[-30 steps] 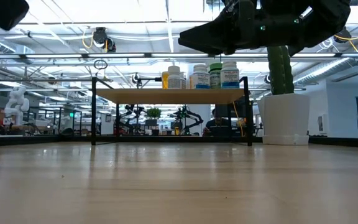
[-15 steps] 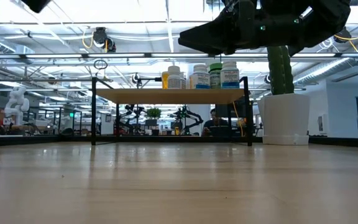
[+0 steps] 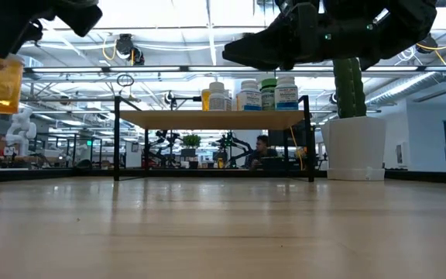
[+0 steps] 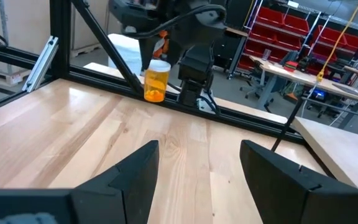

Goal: Pick and place medicine bottles onto shelf by color
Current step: Put the orange pill bottle on the shelf

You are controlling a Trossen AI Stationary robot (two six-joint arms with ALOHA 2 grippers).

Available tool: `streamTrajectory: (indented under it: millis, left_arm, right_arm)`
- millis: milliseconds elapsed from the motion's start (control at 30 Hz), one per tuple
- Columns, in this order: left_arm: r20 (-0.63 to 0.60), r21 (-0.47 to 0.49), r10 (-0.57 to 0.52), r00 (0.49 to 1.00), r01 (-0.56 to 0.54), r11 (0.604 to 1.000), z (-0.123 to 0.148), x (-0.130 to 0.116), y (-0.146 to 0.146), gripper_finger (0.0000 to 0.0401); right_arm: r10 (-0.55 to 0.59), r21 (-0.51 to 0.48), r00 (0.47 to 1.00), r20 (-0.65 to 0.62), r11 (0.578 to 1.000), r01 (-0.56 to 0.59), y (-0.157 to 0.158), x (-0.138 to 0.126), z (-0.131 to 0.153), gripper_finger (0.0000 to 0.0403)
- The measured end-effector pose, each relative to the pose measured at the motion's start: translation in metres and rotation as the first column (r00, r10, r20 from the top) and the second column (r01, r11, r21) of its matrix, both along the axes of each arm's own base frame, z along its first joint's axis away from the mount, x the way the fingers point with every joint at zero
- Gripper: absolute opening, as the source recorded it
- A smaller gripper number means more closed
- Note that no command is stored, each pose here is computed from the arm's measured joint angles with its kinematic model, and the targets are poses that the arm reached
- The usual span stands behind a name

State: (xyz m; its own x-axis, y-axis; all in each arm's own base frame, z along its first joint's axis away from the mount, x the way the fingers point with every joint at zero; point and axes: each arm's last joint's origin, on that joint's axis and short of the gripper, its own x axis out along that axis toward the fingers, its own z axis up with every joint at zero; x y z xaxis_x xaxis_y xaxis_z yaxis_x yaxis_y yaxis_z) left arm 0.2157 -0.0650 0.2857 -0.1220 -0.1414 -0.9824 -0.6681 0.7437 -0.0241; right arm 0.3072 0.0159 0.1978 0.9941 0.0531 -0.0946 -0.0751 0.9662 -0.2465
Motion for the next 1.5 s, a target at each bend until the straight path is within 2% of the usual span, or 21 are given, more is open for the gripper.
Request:
streamTrajectory:
  millis: [400, 700, 1100, 1267, 1500]
  left_arm:
    - [-0.039, -0.05, 0.012, 0.999, -0.014, 0.999, 0.007, 0.002, 0.036, 0.0221]
    - [0.18, 0.002, 0.017, 0.984, -0.018, 1.0, 0.058, 0.013, 0.055, 0.0221]
    - [0.441, 0.009, 0.042, 0.897, -0.051, 0.999, 0.125, 0.009, 0.072, 0.0221]
    - [0.484, 0.039, 0.065, 0.872, -0.096, 0.995, 0.135, 0.005, 0.092, 0.0221]
    - [0.488, 0.118, 0.051, 0.872, -0.124, 0.985, 0.136, 0.001, 0.119, 0.0221]
  right_arm:
    - [0.0, -0.006, 1.0, -0.016, 1.0, -0.001, 0.0, 0.0, -0.002, 0.0219]
    - [0.001, -0.019, 1.0, -0.031, 1.0, -0.002, 0.0, 0.0, -0.003, 0.0219]
    - [0.001, -0.026, 0.999, -0.041, 1.0, -0.003, 0.0, 0.0, -0.004, 0.0219]
    - [0.002, -0.026, 0.999, -0.041, 1.0, -0.003, 0.0, 0.0, -0.004, 0.0219]
    - [0.001, -0.026, 0.999, -0.044, 1.0, -0.003, 0.0, -0.001, -0.004, 0.0219]
